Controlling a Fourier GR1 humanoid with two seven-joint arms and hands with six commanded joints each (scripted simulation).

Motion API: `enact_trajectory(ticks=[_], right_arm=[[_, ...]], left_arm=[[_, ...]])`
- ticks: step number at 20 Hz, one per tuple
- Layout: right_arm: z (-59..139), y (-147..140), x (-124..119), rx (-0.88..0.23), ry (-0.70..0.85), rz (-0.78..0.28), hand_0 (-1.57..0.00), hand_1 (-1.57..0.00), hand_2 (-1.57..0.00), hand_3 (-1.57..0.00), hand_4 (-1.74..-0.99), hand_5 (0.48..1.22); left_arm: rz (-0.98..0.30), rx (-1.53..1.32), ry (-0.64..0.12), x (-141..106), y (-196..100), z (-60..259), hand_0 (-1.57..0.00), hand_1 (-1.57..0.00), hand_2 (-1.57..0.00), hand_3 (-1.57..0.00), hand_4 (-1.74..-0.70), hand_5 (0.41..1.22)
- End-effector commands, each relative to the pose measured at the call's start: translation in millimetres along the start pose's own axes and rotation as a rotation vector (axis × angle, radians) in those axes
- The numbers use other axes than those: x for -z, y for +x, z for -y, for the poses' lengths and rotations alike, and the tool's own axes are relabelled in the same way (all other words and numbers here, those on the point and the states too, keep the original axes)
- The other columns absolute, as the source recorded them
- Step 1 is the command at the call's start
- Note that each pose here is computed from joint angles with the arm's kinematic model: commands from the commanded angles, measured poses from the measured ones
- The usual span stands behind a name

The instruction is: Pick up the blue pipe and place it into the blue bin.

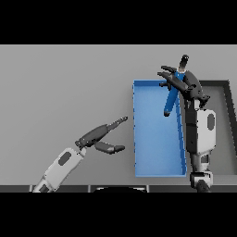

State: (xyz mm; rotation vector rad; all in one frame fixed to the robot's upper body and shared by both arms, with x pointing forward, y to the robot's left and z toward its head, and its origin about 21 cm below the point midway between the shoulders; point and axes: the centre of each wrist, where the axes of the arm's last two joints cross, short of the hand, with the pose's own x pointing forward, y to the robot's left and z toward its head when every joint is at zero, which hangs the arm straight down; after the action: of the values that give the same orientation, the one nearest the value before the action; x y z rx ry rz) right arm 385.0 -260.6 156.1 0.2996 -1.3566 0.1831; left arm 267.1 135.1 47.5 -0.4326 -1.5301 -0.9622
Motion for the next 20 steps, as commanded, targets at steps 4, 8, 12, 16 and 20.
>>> enact_trajectory(ticks=[4,8,12,16,20], right_arm=[[8.3,-39,-5,-0.02,-0.098,-0.159,-1.57,-1.57,-1.57,-1.08,-1.586,1.221],[3.6,-75,-13,-0.061,-0.097,-0.307,-1.57,-1.57,-1.57,-0.69,-1.653,1.205],[3.2,-94,-11,-0.002,-0.145,-0.484,-1.17,-1.11,-1.07,-0.65,-1.477,1.178],[-5.1,-90,-14,-0.014,-0.088,-0.571,-0.48,-0.45,-0.44,-0.26,-1.264,1.139],[-11.5,-81,-20,-0.218,-0.017,-0.57,-0.2,-0.18,-0.18,-0.11,-1.199,0.967]], left_arm=[[-0.014,0.002,-0.005,-1,-1,0,0.0,0.0,0.0,0.0,-0.83,0.47],[-0.015,0.002,-0.004,1,-1,2,0.0,0.0,0.0,0.0,-0.83,0.475],[0.001,-0.006,-0.007,0,4,7,0.0,0.0,0.0,0.0,-0.83,0.476],[-0.007,0.004,0.002,3,5,8,0.0,0.0,0.0,0.0,-0.83,0.477],[-0.008,-0.004,0.006,2,5,8,0.0,0.0,0.0,0.0,-0.83,0.475]])
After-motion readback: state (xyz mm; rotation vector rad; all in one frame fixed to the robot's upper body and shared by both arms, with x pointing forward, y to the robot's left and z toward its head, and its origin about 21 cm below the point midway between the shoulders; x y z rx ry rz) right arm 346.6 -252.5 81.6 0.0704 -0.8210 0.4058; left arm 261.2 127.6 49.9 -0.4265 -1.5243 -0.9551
